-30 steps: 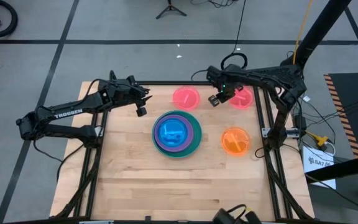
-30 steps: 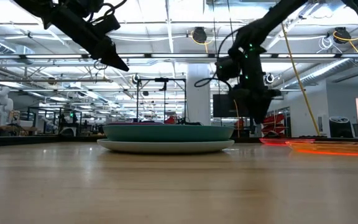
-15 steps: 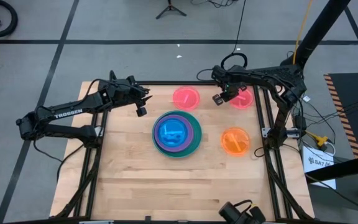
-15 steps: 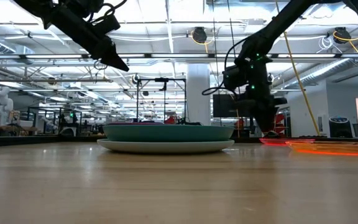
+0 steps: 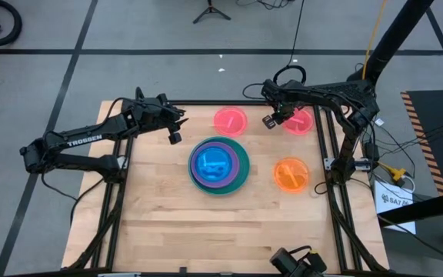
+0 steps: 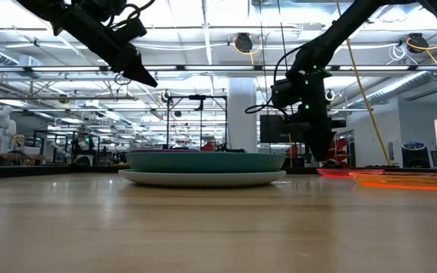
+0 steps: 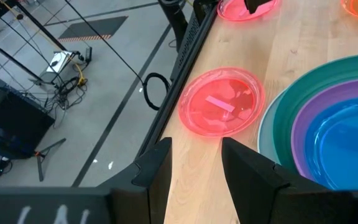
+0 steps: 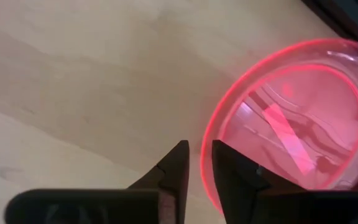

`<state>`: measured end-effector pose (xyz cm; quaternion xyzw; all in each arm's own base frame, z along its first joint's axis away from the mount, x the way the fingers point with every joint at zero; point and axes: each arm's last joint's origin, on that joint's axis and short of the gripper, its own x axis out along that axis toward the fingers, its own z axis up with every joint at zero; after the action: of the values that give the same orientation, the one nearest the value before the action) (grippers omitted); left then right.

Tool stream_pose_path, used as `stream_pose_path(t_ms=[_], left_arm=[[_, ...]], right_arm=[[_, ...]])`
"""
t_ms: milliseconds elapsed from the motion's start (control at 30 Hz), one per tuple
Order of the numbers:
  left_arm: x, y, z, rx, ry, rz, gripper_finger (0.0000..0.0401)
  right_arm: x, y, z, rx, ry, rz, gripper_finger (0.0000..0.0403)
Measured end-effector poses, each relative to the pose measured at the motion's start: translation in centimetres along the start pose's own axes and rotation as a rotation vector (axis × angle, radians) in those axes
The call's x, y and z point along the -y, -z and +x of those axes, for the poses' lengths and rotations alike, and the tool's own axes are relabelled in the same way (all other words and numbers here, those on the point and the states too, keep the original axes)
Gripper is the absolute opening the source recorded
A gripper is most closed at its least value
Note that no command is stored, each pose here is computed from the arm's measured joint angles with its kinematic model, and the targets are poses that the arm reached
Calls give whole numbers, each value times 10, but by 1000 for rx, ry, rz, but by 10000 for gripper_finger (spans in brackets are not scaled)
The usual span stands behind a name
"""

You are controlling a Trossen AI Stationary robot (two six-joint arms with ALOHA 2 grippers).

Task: Stack plastic plates
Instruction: Stack the right pink plate on the blue plate

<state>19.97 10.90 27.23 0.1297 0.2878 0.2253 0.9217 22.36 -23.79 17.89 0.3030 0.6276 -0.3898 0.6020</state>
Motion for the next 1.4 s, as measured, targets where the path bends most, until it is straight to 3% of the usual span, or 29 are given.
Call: stream_pose_path(t_ms=[533,1133,1400], left_arm=[[0,0,0,0,0,0,147],[0,0,0,-2,1,0,147],[0,0,0,-3,1,1,147]], right_arm=[[4,-2,1,7,3,82,147],[4,-10,35,-64,77,96,142],[5,-12,39,-68,74,97,93]])
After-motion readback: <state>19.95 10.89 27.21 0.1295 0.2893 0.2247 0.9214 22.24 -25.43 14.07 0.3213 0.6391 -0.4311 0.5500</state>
